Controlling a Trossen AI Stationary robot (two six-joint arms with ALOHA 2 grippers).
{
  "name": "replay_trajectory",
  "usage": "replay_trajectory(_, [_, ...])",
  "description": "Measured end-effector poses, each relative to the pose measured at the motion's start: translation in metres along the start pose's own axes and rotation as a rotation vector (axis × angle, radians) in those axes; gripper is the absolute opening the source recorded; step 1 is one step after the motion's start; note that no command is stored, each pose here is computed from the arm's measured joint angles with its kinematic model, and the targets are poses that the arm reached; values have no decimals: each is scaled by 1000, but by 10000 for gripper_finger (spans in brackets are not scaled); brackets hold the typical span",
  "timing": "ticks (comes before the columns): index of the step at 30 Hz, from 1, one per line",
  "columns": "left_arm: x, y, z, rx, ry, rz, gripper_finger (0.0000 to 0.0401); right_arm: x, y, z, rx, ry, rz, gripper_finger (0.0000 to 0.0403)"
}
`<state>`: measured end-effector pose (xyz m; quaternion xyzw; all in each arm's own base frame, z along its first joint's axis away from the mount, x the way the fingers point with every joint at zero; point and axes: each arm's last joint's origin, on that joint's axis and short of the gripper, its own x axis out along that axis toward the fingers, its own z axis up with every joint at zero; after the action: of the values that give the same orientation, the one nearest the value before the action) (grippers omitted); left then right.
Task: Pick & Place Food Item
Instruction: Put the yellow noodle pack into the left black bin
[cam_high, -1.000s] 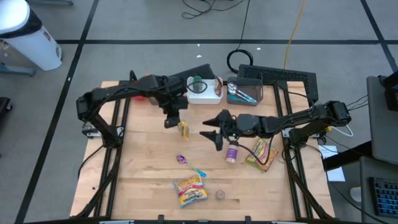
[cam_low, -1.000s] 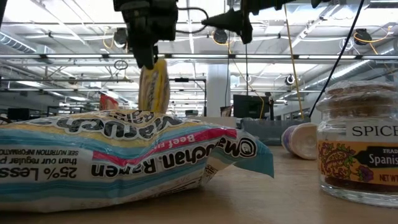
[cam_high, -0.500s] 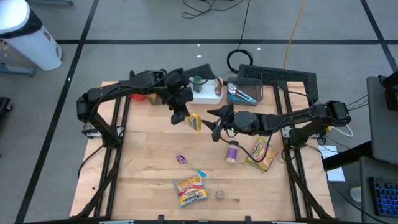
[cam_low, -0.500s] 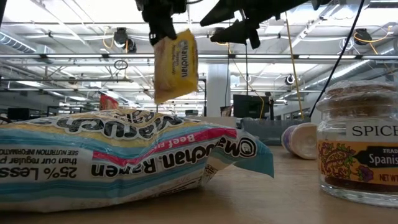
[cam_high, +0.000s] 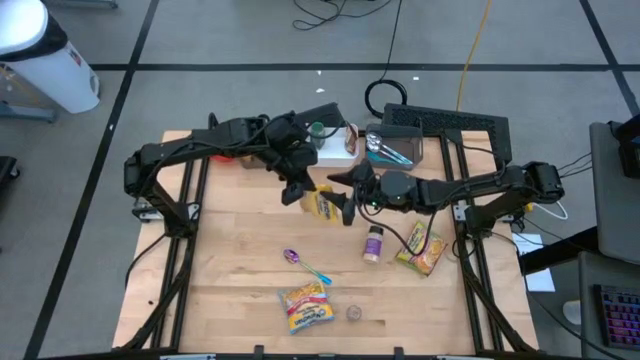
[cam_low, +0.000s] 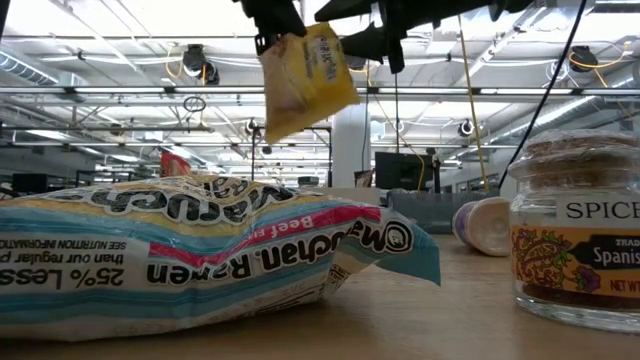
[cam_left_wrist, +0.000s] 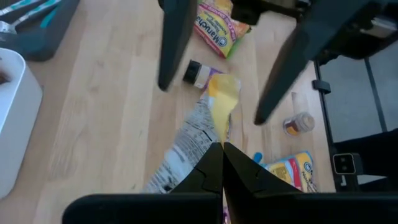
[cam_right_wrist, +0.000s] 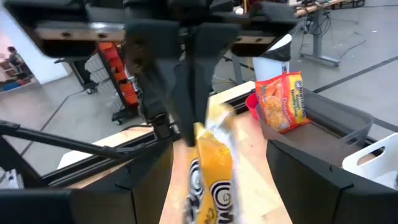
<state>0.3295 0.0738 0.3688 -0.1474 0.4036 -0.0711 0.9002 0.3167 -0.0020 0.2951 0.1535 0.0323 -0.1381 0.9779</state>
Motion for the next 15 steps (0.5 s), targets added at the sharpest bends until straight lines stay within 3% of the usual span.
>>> replay_trajectory(6, [0, -1, 1, 7, -11, -10, 0, 0, 0, 0, 1, 0, 0, 228])
replay_trajectory(15, [0, -1, 1, 11, -11, -28, 0, 0, 1, -1, 0, 17, 49, 97])
